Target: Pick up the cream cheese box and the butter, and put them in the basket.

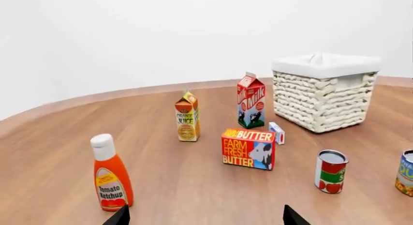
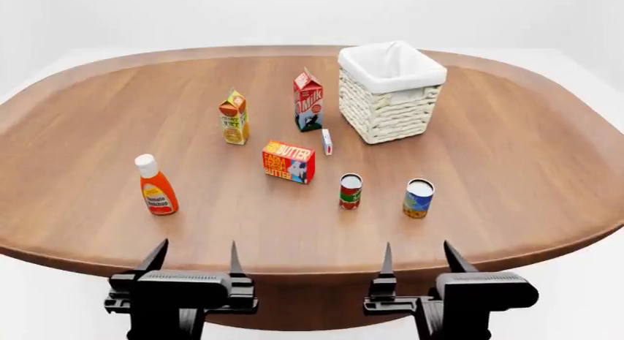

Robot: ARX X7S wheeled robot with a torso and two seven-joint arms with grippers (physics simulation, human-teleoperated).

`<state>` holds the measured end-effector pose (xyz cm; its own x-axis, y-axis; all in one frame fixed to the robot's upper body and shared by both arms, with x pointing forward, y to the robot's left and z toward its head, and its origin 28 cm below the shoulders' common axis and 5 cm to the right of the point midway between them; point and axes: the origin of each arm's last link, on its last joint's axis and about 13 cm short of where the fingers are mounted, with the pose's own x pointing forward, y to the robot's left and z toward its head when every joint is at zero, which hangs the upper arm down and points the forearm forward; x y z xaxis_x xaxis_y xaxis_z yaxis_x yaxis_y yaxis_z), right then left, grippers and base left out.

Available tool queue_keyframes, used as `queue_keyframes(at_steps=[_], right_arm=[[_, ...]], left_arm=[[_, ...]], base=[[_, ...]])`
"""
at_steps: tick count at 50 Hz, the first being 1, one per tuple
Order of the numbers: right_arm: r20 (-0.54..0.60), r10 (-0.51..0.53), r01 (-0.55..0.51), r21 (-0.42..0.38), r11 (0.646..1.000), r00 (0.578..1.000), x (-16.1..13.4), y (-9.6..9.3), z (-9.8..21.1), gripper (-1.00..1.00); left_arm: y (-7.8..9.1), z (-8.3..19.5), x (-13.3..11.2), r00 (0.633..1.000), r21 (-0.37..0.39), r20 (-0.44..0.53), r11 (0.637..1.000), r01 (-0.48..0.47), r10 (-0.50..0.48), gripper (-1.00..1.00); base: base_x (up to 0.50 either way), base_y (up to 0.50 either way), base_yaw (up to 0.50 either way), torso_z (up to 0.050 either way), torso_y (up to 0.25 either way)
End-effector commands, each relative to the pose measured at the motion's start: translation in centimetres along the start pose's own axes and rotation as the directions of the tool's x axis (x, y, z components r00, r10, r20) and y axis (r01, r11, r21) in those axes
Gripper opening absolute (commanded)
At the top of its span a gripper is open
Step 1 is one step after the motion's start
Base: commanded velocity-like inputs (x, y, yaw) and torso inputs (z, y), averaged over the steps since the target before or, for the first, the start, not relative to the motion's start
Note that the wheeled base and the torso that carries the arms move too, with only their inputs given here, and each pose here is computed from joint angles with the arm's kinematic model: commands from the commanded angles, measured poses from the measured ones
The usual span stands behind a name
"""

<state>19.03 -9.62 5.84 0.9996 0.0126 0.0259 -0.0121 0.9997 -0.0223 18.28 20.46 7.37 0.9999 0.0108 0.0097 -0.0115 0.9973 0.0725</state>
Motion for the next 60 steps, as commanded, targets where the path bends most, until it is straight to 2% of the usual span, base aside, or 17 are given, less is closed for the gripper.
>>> queue_keyframes(at_steps=[1,5,16,25,30,32,45,47,60], right_arm=[[0.042,0.026,-0.026,-0.005,1.000,0.999,-1.13,0.00,1.86,1.00],[0.073,0.060,-0.061,0.019,0.998,0.996,-1.36,-0.18,2.13,1.00],[0.068,0.053,-0.052,-0.007,0.999,0.996,-1.15,-0.22,1.94,1.00],[0.062,0.039,-0.041,0.024,0.999,0.997,-1.30,-0.15,2.25,1.00],[0.089,0.056,-0.056,0.006,0.998,0.995,-1.51,-0.06,2.35,1.00],[0.094,0.051,-0.054,0.023,0.998,0.994,-1.52,-0.12,2.49,1.00],[0.087,0.047,-0.049,0.018,0.999,0.995,-1.47,-0.10,2.45,1.00],[0.088,0.063,-0.067,0.041,0.997,0.994,-1.54,-0.14,2.45,1.00],[0.098,0.059,-0.063,0.040,0.997,0.993,-1.44,-0.24,2.41,1.00]], left_arm=[[0.08,1.82,-1.12,1.000,0.006,0.029,1.000,-0.002,0.002,1.00],[0.07,2.02,-1.16,0.999,0.009,0.032,1.000,0.002,-0.002,1.00],[-0.07,2.16,-1.31,0.999,-0.002,0.038,1.000,0.023,-0.023,1.00],[-0.09,2.51,-1.64,0.998,0.005,0.049,1.000,0.029,-0.029,1.00],[-0.10,2.52,-1.64,0.998,0.005,0.049,1.000,0.030,-0.030,1.00],[-0.09,2.59,-1.68,0.998,0.004,0.049,1.000,0.030,-0.030,1.00],[-0.12,2.57,-1.66,0.998,0.004,0.049,0.999,0.033,-0.033,1.00],[-0.12,2.57,-1.66,0.998,0.004,0.049,0.999,0.032,-0.033,1.00],[-0.17,2.44,-1.48,0.998,0.004,0.049,0.999,0.034,-0.034,1.00]], base=[[0.00,0.00,0.00,0.000,0.000],[0.11,0.00,0.00,0.000,0.000],[0.50,0.00,0.00,0.000,0.000],[0.00,0.00,0.00,0.000,0.000],[0.00,0.00,0.00,0.000,0.000],[0.00,0.48,0.00,0.000,0.000],[0.00,0.12,0.00,0.000,0.000],[0.08,0.00,0.00,0.000,0.000],[0.49,0.00,0.00,0.000,0.000]])
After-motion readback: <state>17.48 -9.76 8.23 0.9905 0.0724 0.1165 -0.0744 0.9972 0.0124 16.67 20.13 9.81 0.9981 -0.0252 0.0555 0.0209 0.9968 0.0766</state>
